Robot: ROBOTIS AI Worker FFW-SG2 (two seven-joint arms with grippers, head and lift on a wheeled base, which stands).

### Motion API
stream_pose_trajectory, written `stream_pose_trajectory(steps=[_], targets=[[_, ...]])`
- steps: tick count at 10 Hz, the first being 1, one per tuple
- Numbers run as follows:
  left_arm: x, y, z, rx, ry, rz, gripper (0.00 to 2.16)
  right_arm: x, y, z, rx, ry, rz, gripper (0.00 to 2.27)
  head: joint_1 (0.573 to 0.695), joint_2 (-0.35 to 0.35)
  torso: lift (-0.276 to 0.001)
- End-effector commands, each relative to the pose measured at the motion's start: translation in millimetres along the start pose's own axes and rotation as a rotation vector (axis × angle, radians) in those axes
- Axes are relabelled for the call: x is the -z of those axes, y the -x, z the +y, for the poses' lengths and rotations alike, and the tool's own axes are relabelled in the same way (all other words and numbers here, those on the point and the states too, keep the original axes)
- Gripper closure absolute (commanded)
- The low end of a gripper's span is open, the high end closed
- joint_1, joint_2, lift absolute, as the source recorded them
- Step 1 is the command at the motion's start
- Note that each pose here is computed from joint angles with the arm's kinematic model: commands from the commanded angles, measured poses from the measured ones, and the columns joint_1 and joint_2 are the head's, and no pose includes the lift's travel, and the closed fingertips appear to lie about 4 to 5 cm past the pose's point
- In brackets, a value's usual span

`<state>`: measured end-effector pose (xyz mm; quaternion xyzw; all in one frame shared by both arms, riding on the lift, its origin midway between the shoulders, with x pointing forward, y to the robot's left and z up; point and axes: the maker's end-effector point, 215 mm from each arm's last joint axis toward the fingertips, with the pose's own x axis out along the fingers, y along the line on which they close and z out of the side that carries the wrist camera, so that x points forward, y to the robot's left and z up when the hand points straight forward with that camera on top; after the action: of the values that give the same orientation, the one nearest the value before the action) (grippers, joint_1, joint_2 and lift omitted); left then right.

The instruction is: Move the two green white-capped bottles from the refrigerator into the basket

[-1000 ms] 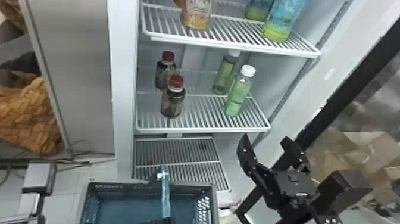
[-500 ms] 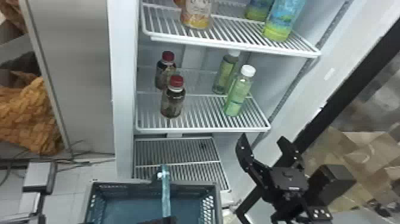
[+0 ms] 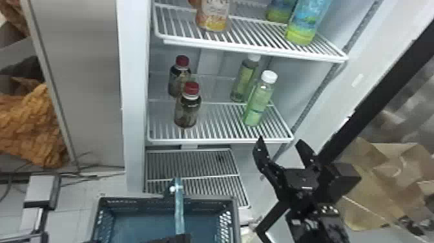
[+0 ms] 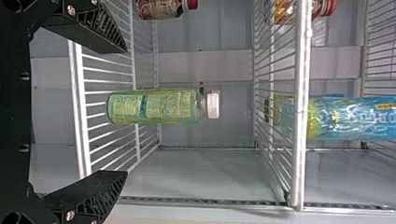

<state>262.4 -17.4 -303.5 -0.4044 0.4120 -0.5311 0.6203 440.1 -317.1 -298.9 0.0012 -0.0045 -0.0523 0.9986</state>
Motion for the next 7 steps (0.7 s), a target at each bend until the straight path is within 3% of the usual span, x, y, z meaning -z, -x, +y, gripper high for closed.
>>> stream_pose_trajectory(steps=[1,7], targets=[[0,-1,-1,0.002,-0.001,0.002,1.14,1,-20,-2,0.005,0.006,-0.018,0.12,0.695,-0.35,-0.263],[0,-1,-2,0.007,0.0,0.001,1.14,11,-85,3,-0.003,0.013,-0.033,0.12,0.695,-0.35,-0.263]])
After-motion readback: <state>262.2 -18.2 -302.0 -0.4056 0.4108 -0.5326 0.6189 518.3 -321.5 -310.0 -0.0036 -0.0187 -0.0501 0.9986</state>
